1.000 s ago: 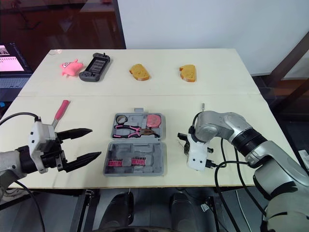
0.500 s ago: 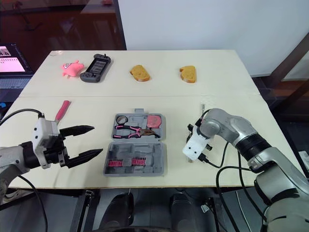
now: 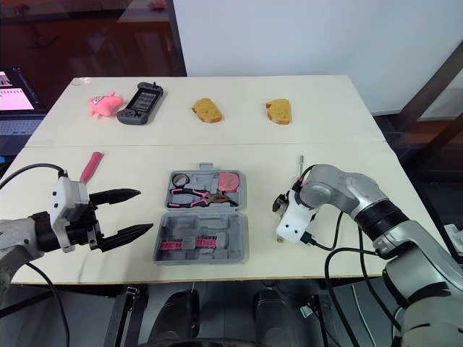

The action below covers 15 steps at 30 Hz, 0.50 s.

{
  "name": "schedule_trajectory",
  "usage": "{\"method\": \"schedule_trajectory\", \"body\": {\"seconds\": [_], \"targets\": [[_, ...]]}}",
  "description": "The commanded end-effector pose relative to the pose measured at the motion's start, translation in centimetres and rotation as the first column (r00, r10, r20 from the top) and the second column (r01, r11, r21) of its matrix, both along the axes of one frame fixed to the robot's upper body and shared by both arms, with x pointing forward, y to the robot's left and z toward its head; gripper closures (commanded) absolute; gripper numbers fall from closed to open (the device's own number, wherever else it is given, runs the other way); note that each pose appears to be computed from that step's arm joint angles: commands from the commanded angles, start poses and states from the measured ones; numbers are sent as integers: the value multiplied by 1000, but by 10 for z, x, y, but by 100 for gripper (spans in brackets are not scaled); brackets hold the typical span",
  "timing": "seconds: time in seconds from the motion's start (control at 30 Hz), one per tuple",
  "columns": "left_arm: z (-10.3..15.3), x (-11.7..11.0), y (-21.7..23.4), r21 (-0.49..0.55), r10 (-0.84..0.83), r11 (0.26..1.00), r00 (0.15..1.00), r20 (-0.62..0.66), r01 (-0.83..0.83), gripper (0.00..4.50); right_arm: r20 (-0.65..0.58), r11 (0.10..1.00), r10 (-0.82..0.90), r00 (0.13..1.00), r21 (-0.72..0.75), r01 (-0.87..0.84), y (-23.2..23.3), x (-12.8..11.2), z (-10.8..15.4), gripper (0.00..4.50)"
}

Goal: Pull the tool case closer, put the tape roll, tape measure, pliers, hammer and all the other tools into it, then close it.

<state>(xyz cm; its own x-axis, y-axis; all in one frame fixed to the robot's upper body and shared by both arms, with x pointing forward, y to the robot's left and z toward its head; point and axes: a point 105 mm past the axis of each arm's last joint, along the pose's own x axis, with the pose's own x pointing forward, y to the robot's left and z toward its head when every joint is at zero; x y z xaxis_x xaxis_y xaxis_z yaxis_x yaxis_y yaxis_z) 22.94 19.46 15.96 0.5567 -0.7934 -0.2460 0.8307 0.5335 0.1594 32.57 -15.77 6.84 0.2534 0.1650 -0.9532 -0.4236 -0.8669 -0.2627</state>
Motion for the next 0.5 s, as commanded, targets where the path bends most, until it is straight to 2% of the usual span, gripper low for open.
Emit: {"method": "schedule_trajectory", "body": {"seconds": [0.03,0.47,0.5], "targets": [[3,-2,-5,12,-25,1000,999,24,24,0,9,999,45,999,-20,-45,6,3,-3,96],[0,-2,-5,11,-15,1000,1000,20,15,0,-17,991,128,992,-26,-128,24,-4,7,96],[0,-2,-5,10,-14,1000,1000,20,14,0,-17,991,129,992,-25,-129,25,-4,8,119]]}}
